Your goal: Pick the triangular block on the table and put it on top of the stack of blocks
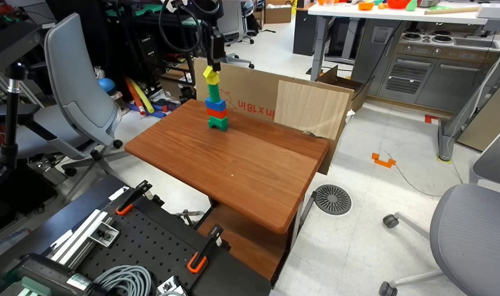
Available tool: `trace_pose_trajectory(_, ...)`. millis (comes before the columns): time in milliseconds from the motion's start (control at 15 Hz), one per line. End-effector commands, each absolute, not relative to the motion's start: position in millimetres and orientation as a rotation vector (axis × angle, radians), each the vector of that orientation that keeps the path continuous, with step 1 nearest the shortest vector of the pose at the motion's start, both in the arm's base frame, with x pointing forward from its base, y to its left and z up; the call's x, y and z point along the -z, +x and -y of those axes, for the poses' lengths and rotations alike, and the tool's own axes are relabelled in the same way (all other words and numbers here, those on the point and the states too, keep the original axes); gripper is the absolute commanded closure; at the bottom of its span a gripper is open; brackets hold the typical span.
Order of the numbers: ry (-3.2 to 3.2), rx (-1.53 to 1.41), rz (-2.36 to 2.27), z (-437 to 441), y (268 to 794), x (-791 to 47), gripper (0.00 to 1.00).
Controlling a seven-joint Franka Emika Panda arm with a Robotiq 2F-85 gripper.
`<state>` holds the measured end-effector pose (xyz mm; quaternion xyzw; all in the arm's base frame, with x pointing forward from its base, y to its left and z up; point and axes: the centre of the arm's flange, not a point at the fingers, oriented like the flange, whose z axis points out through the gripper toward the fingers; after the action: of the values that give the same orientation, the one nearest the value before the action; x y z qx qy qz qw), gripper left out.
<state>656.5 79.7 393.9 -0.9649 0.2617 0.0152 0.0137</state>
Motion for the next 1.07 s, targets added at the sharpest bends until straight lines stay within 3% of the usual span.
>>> trace_pose_trajectory(0, -3.051, -0.039, -0.812, -86, 665, -394, 0.23)
trace_pose_trajectory(200, -3.063, -0.026, -0.795, -86, 663, -397, 0.02)
trace_pose_trajectory(267, -3.061, -0.029, -0.780, -86, 659, -400, 0.00)
trace_pose_trajectory(1000, -3.155, -0.077, -0.310, -63, 563, -421, 0.00)
